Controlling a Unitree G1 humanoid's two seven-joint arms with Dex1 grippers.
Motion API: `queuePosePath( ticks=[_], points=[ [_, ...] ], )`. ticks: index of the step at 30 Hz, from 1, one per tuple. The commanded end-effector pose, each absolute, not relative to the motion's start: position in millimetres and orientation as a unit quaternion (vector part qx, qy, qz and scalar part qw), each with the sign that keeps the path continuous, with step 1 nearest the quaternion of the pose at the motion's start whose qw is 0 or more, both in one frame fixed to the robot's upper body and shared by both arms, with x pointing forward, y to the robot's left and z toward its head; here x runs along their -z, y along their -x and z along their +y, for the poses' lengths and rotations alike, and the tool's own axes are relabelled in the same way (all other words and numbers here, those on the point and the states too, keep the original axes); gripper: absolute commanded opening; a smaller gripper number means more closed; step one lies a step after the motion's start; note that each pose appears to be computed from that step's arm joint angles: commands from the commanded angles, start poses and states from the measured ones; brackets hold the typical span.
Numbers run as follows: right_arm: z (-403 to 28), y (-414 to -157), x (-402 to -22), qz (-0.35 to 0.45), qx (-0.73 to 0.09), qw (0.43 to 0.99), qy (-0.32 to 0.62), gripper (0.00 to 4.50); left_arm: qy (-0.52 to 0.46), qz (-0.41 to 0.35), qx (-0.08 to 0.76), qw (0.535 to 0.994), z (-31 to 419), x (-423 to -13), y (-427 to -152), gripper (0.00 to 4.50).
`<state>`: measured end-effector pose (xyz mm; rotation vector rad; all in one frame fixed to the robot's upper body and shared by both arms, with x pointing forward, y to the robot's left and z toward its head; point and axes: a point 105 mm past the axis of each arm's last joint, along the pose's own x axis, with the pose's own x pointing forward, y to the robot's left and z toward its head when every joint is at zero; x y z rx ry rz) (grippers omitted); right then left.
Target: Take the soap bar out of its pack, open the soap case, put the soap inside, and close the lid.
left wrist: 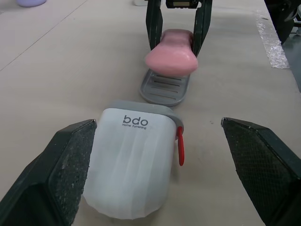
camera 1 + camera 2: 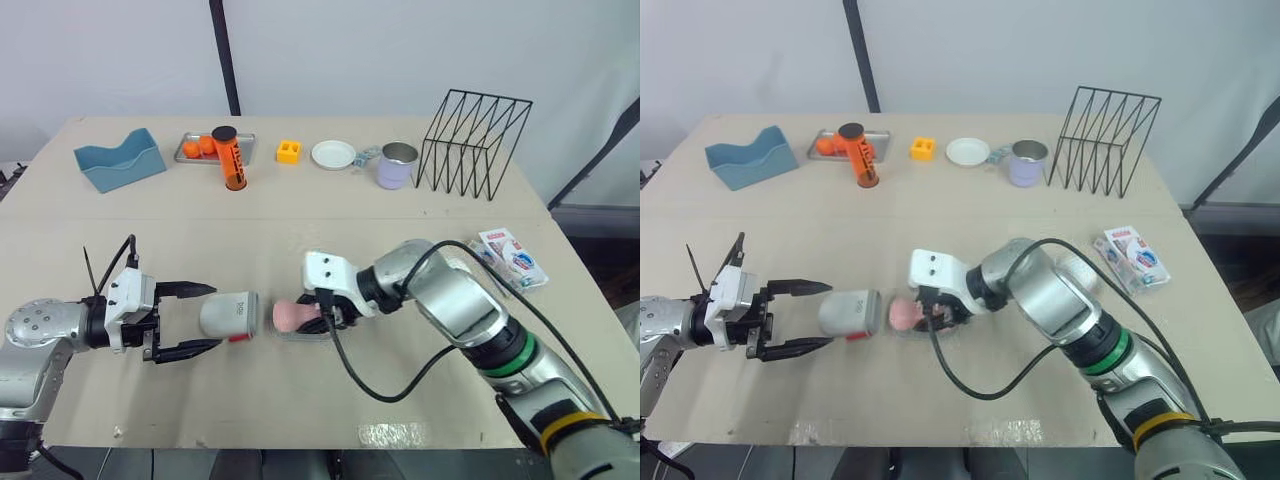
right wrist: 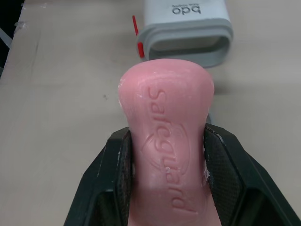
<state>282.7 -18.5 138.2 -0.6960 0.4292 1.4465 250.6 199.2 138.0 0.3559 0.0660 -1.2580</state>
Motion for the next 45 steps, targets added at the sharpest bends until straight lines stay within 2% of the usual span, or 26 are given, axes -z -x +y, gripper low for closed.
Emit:
queuePosePath(
  ticks=[1,22,37,39,40,41,43,45],
  points=[
    [-10.9,-283.2,-148.7,0.167,-0.640,0.677,0.321,1.66,-0.185,0.025,0.579,0.793,202.2,-142.3,-250.8,4.50],
    [-19.7,-285.5,-123.1,0.195,-0.633,0.673,0.330,1.66,-0.183,0.023,0.571,0.800,199.6,-140.5,-248.5,4.50],
    [-19.5,-286.8,-118.1,0.196,-0.635,0.672,0.328,1.66,-0.187,0.027,0.568,0.801,200.7,-139.5,-248.2,4.50],
    [-18.7,-286.6,-118.4,0.195,-0.635,0.672,0.327,2.65,-0.187,0.028,0.568,0.801,200.7,-138.9,-248.1,4.50],
    [-18.2,-286.6,-118.9,0.194,-0.636,0.672,0.327,2.78,-0.187,0.028,0.568,0.801,200.7,-138.8,-248.1,4.50],
    [-17.8,-286.7,-119.6,0.192,-0.636,0.672,0.327,3.32,-0.187,0.029,0.568,0.801,200.9,-138.7,-248.3,4.50],
    [-17.6,-287.0,-121.3,0.189,-0.636,0.673,0.326,3.93,-0.187,0.030,0.567,0.801,201.2,-138.5,-248.6,4.50],
    [-18.1,-286.9,-124.0,0.187,-0.637,0.674,0.325,4.35,-0.187,0.030,0.567,0.801,201.2,-138.3,-248.8,4.50]
  ],
)
